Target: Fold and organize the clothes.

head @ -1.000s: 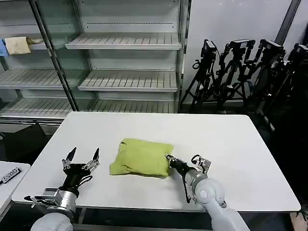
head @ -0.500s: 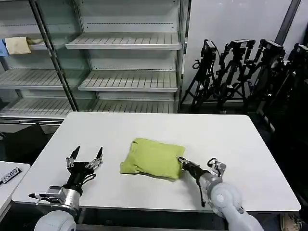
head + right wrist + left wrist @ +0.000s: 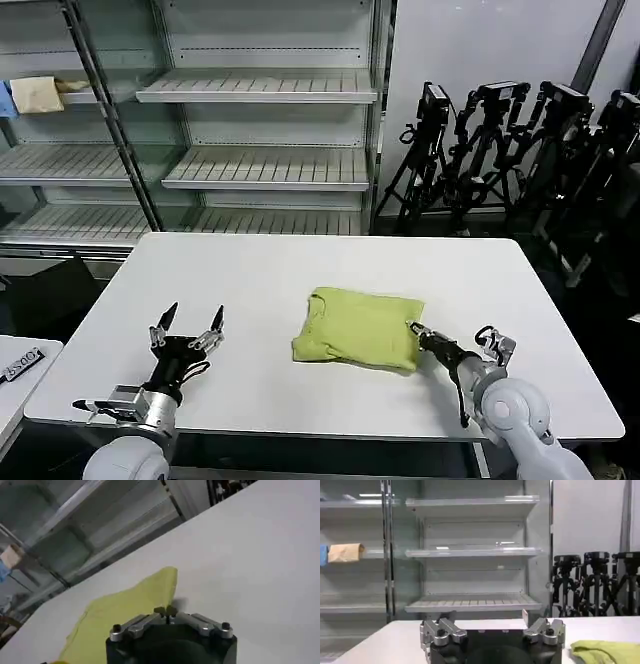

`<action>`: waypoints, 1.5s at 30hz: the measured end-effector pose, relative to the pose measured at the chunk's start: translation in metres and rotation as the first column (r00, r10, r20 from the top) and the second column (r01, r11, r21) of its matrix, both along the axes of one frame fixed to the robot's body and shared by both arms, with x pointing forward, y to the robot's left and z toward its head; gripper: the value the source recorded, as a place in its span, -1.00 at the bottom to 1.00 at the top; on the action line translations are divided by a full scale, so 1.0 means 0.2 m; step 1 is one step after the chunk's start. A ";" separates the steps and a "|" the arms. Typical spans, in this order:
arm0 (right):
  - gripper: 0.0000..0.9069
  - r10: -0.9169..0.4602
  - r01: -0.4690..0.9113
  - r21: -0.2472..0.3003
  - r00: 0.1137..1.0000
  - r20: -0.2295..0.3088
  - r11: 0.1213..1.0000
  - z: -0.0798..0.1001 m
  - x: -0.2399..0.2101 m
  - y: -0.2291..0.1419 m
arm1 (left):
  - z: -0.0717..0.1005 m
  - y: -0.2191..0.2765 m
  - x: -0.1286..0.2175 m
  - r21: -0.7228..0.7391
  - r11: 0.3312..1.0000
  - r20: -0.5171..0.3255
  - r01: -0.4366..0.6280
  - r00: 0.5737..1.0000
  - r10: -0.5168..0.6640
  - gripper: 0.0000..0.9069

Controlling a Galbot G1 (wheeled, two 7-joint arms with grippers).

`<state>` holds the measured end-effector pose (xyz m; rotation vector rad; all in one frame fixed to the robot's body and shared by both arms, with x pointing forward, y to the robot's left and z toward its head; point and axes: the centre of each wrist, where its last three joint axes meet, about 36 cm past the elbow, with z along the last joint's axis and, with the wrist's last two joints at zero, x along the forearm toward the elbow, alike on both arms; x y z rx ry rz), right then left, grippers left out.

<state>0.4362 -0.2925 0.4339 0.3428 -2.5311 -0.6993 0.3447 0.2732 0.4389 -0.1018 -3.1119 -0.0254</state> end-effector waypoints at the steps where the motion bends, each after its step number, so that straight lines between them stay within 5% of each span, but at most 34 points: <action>1: -1.00 -0.001 0.001 -0.002 1.000 0.002 1.000 0.00 0.00 0.00 | 0.00 0.00 0.00 0.000 1.000 -0.001 0.001 1.000 -0.001 1.00; 2: -0.98 -0.002 0.002 -0.004 1.000 0.003 1.000 0.00 0.00 -0.01 | 0.00 0.00 0.00 0.000 1.000 -0.002 0.002 1.000 -0.002 1.00; 3: 0.62 -0.003 0.004 -0.008 1.000 0.004 1.000 0.00 0.00 -0.01 | 0.00 0.00 0.00 0.000 1.000 -0.003 0.002 1.000 -0.002 1.00; 4: 1.00 -0.006 0.006 -0.011 1.000 0.005 1.000 0.00 0.01 -0.02 | 0.00 0.00 -0.01 0.000 1.000 -0.004 0.002 1.000 -0.002 1.00; 12: 1.00 -0.027 0.033 -0.092 0.998 0.060 0.995 -0.01 -0.02 0.01 | 0.01 -0.01 -0.02 -0.001 1.000 0.000 0.007 1.000 -0.007 1.00; 20: 1.00 -0.055 0.143 -0.325 0.963 0.265 0.935 0.02 -0.12 0.06 | 0.03 -0.02 -0.03 -0.005 1.000 0.007 0.014 1.000 -0.014 1.00; 26: 1.00 -0.043 0.238 -0.443 0.913 0.405 0.864 0.05 -0.21 0.08 | 0.04 -0.04 -0.04 -0.011 1.000 0.012 0.023 1.000 -0.023 1.00; 35: 1.00 -0.025 0.329 -0.502 0.853 0.521 0.800 0.13 -0.38 0.06 | 0.06 -0.05 -0.06 -0.018 0.999 0.018 0.028 0.999 -0.027 1.00; 45: 1.00 -0.016 0.365 -0.533 0.836 0.549 0.763 0.18 -0.53 0.03 | 0.07 -0.06 -0.09 -0.021 0.999 0.021 0.035 0.999 -0.035 1.00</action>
